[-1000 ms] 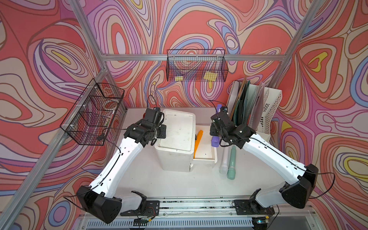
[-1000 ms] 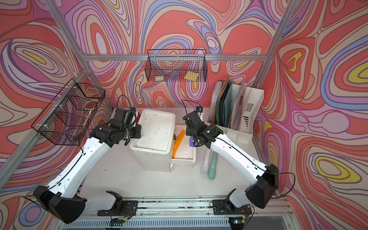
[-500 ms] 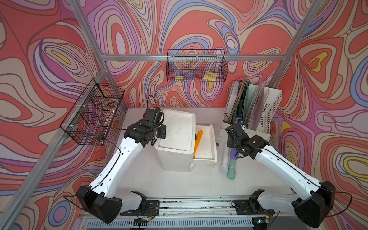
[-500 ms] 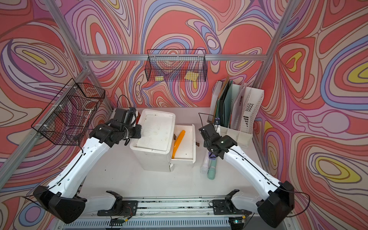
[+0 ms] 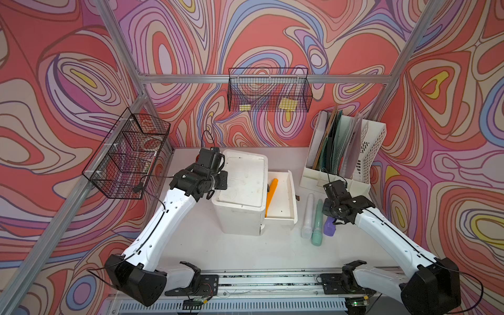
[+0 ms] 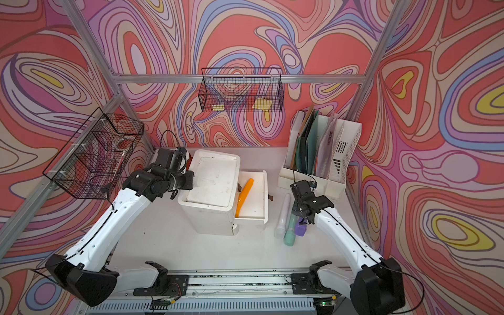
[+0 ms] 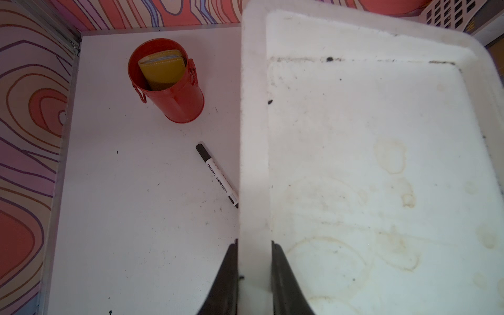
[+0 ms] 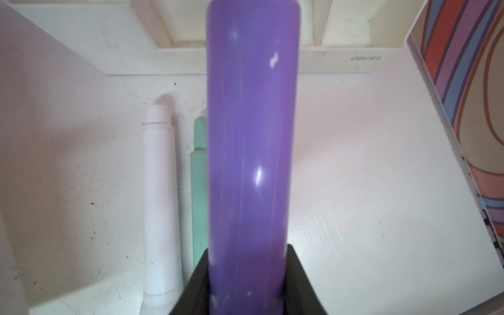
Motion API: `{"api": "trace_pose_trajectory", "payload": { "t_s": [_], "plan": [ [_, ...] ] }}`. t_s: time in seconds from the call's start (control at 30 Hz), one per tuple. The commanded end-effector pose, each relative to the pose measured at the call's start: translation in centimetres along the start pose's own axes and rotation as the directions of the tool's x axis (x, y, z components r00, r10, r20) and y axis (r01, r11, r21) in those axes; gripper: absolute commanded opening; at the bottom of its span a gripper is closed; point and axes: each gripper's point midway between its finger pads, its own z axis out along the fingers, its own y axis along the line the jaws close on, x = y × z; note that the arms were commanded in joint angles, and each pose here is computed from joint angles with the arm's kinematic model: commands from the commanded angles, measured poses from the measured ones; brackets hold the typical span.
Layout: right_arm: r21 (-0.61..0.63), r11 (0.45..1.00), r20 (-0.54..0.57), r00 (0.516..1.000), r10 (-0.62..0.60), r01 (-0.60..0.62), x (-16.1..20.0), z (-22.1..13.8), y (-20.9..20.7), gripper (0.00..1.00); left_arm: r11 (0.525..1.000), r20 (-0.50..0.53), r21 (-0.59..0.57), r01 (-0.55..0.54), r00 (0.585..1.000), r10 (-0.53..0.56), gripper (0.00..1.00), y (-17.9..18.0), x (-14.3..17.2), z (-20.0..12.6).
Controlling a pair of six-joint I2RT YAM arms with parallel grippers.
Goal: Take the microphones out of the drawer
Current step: Place the microphone at the center of the board.
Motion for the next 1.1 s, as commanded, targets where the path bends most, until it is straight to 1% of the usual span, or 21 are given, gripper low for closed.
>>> {"api": "trace_pose_trajectory", "payload": {
  "t_s": [0.0,0.17,0.47,0.73,1.0,1.07],
  "plan": [
    [-0.027,1.000,-0.075,0.997,0.012,-0.014,1.0,1.5,0.0,0.07,0.999,-0.136,0.003,-0.038,0.990,0.038,0.00,0.1,3.4,0.6],
    [-0.030,0.999,-0.148,0.989,0.009,-0.014,1.8,3.3,-0.8,0.07,0.999,-0.132,-0.005,-0.046,0.990,0.045,0.00,0.3,3.4,0.6],
    [-0.053,0.998,-0.229,0.973,0.006,-0.018,2.3,5.7,-0.5,0.08,0.999,-0.136,-0.004,-0.044,0.990,0.043,0.00,0.3,3.5,0.7],
    [-0.021,1.000,-0.313,0.950,0.000,-0.007,3.2,7.4,-0.6,0.11,0.999,-0.128,-0.010,-0.046,0.991,0.044,0.00,0.4,3.4,0.4],
    [-0.013,1.000,-0.350,0.937,-0.006,0.002,3.8,7.8,-0.6,0.23,0.999,-0.128,-0.013,-0.048,0.991,0.046,0.00,0.6,3.6,0.4],
    [-0.012,1.000,-0.353,0.936,-0.007,0.003,3.8,7.8,-0.6,0.28,0.999,-0.126,-0.013,-0.049,0.991,0.047,0.00,0.6,3.6,0.3]
  ]
}}
